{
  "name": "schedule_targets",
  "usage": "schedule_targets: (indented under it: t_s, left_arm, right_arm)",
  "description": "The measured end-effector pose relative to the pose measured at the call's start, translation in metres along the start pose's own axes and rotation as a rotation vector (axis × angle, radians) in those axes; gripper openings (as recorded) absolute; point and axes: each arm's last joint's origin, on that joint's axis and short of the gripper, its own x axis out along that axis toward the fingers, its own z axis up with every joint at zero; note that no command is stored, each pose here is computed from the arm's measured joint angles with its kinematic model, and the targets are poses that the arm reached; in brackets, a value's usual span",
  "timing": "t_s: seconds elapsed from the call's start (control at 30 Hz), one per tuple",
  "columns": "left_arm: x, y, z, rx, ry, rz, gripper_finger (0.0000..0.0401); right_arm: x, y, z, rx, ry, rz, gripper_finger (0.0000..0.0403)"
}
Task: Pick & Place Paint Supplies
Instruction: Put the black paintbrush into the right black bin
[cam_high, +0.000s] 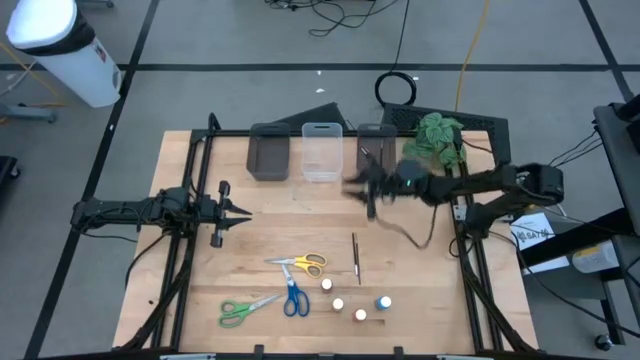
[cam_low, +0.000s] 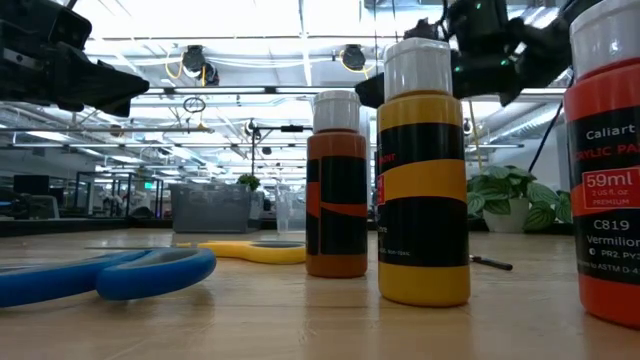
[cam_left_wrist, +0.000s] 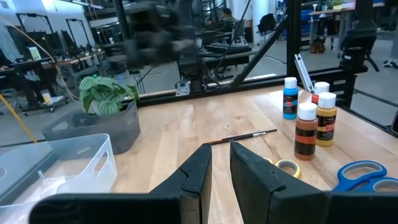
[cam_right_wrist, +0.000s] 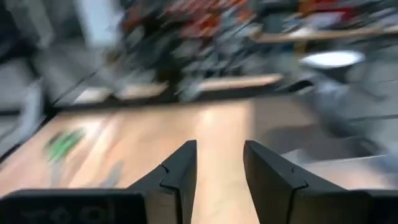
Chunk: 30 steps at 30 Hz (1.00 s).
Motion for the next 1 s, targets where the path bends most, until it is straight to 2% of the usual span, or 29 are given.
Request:
schedule_targets:
  t_s: [0.2, 0.37, 0.43, 0.5, 0.67, 0.8, 1.0]
  left_arm:
    - [0.0, 0.0, 0.0, 0.0, 0.0, 0.0, 0.0072]
    - [0.0, 0.0, 0.0, 0.0, 0.0, 0.0, 0.0072]
    - [0.0, 0.0, 0.0, 0.0, 0.0, 0.0, 0.0072]
    - [0.0, 0.0, 0.0, 0.0, 0.0, 0.0, 0.0072]
    - [0.0, 0.0, 0.0, 0.0, 0.0, 0.0, 0.0072]
    - [0.0, 0.0, 0.0, 0.0, 0.0, 0.0, 0.0072]
    - [0.0, 0.0, 0.0, 0.0, 0.0, 0.0, 0.0072]
  right_arm:
    - [0.013, 0.063, -0.045, -0.126, 0.285, 0.169, 0.0102]
    - [0.018, 0.095, -0.079, -0.166, 0.411, 0.284, 0.005]
    - [0.019, 0.1, -0.087, -0.168, 0.444, 0.299, 0.0018]
    - [0.017, 0.101, -0.093, -0.146, 0.493, 0.301, 0.0006]
    - [0.015, 0.101, -0.109, -0.058, 0.613, 0.297, 0.0011]
    - [0.01, 0.104, -0.115, -0.049, 0.692, 0.322, 0.0002]
    - [0.003, 0.097, -0.112, -0.076, 0.768, 0.201, 0.0001]
